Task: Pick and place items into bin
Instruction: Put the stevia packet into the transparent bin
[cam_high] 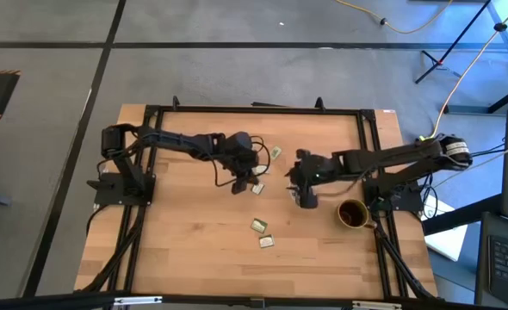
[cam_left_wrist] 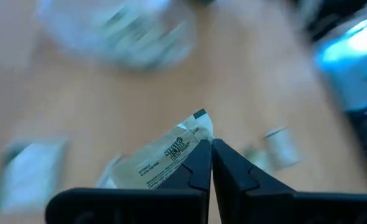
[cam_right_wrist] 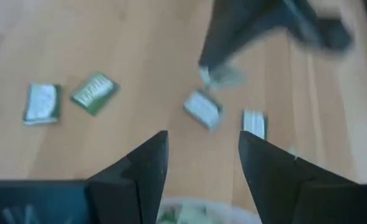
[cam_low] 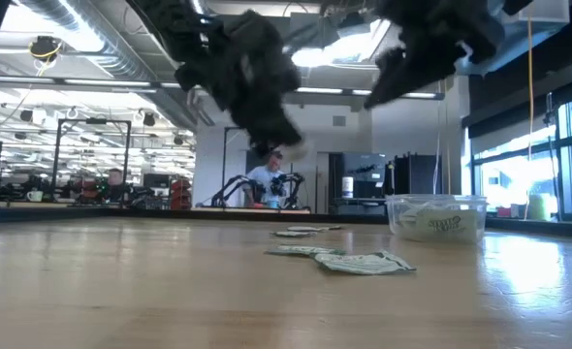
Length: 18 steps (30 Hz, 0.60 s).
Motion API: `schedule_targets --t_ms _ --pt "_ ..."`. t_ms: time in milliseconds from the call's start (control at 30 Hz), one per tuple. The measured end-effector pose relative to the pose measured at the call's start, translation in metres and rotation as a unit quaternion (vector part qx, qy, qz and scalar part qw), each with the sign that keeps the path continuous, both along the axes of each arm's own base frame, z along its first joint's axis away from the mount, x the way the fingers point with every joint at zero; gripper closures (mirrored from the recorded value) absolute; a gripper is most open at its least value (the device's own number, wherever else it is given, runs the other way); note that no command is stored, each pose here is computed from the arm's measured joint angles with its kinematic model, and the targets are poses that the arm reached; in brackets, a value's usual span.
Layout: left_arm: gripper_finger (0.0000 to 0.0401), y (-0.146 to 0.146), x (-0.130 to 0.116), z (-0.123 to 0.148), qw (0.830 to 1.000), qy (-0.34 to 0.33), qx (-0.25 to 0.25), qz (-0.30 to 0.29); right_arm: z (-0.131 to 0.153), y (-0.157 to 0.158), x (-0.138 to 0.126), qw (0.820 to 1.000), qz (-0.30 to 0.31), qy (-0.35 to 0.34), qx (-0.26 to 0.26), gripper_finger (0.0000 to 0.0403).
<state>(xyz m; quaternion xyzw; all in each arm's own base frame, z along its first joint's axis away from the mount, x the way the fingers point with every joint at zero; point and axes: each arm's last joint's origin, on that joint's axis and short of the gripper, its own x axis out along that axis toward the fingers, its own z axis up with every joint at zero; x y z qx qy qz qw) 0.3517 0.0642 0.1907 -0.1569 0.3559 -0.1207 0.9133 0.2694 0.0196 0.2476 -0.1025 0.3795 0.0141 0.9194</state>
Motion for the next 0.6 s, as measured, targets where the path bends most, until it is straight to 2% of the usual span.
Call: schedule_targets --t_ms 100,267,400,600 --pt "0.0397 -0.008 0.007 0.01 0.997 -0.053 -0.052 -0.033 0.005 0.01 0.004 0.998 0.041 -0.034 -0.022 0.0205" --pt "0.0394 -0.025 0.015 0.024 0.98 -0.131 -0.09 -0.119 0.008 0.018 0.005 0.997 0.052 -0.052 -0.018 0.0205" --pt "0.0396 -0.039 0.02 0.035 0.962 -0.193 -0.09 -0.169 0.009 0.022 0.007 0.996 0.053 -0.067 -0.011 0.0205" --pt "0.0394 -0.052 0.024 0.045 0.949 -0.24 -0.087 -0.187 0.014 0.035 0.012 0.99 0.089 -0.109 -0.024 0.0205"
